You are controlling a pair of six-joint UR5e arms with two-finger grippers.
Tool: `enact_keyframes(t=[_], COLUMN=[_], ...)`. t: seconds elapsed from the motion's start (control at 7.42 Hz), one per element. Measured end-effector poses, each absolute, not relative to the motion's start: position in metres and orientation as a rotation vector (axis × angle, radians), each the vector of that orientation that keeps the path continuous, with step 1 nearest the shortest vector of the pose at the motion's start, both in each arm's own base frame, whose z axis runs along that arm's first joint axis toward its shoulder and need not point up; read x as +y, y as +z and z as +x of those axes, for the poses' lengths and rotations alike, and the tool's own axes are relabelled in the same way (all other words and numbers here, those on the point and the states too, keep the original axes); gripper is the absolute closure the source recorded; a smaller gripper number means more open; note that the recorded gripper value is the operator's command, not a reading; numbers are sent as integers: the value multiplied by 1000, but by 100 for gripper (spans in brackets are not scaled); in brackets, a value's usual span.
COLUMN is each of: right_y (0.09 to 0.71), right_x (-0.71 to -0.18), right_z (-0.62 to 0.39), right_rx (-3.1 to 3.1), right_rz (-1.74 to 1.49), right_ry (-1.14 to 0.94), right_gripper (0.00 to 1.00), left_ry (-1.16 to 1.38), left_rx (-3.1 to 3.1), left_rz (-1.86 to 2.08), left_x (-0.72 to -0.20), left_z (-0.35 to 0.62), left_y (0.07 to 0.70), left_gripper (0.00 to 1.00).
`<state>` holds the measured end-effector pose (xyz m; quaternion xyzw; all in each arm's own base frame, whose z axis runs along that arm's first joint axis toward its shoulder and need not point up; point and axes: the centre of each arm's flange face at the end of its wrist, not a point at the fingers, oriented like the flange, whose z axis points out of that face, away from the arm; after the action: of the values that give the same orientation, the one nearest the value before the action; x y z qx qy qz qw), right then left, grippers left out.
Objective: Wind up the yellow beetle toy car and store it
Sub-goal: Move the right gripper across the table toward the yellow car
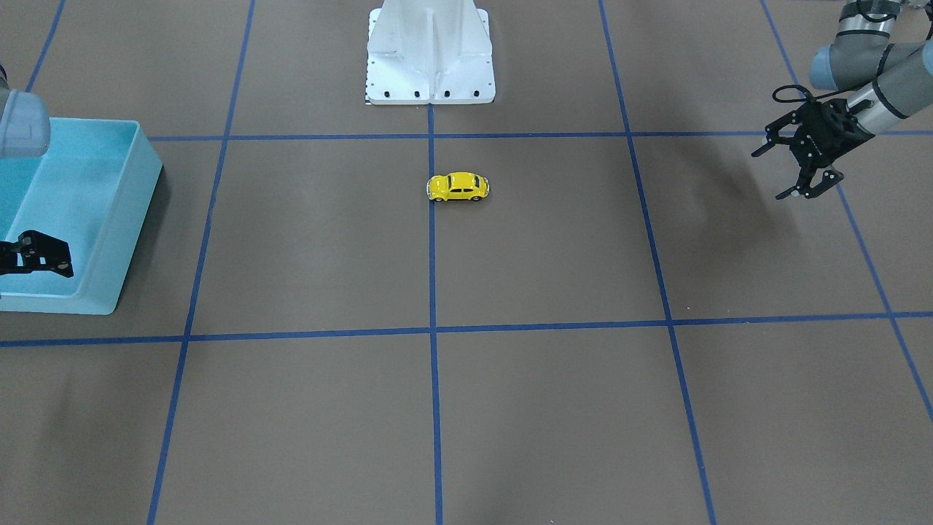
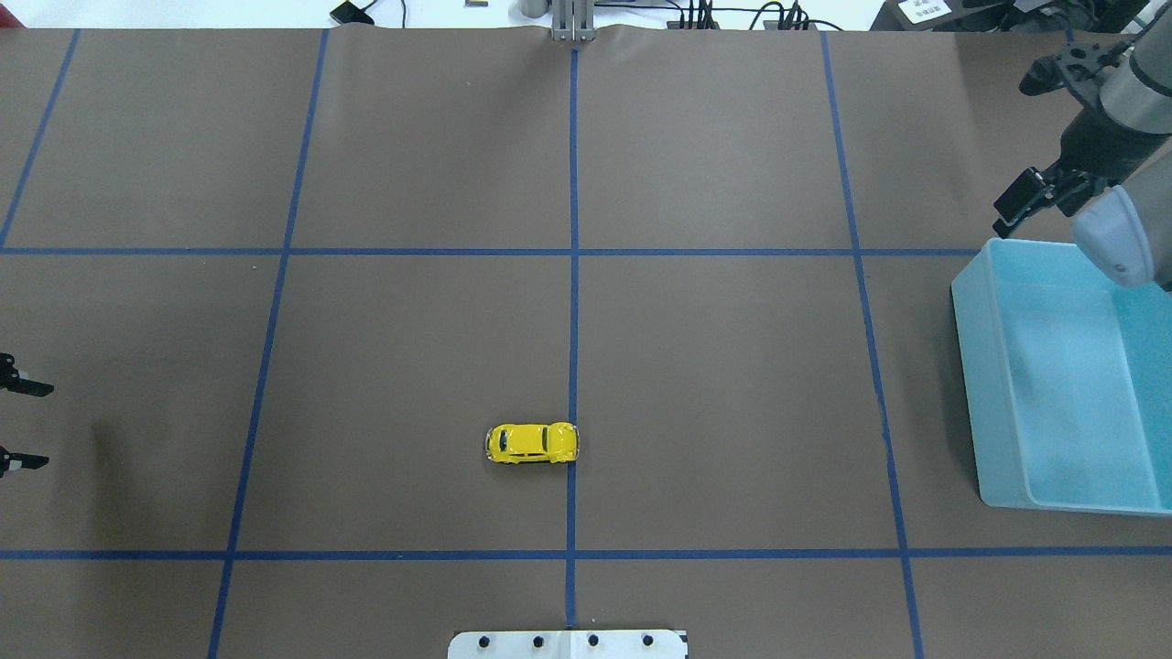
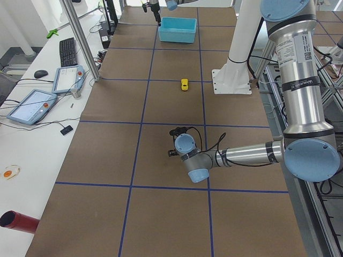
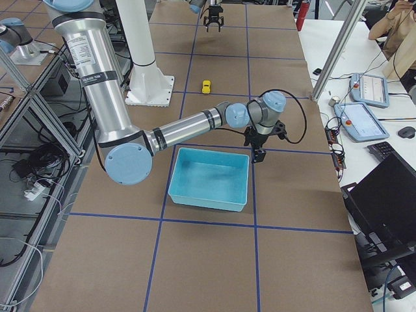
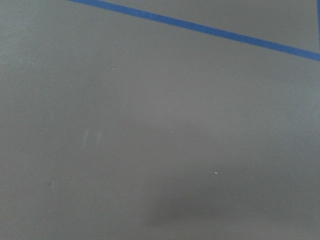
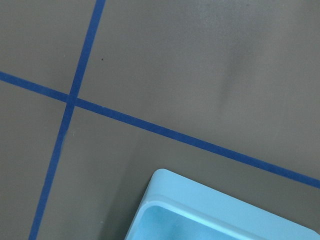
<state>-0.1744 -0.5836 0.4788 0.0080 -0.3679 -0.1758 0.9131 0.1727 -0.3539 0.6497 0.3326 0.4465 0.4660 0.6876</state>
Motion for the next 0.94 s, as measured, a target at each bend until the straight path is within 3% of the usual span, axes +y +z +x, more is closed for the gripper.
enact_keyframes(t=[0.67, 0.94], right_y=[442, 424], right_x=[-573, -554], right_z=[-206, -284], right_rx=[-785, -727], right_rz=[182, 206], right_ry=[-487, -617], right_gripper=[0, 0], left_ry=[674, 563], left_rx=[980, 939], left_rz=[510, 415], left_x=[-385, -399], left_z=[134, 111], left_y=[646, 640], left_gripper=[0, 0])
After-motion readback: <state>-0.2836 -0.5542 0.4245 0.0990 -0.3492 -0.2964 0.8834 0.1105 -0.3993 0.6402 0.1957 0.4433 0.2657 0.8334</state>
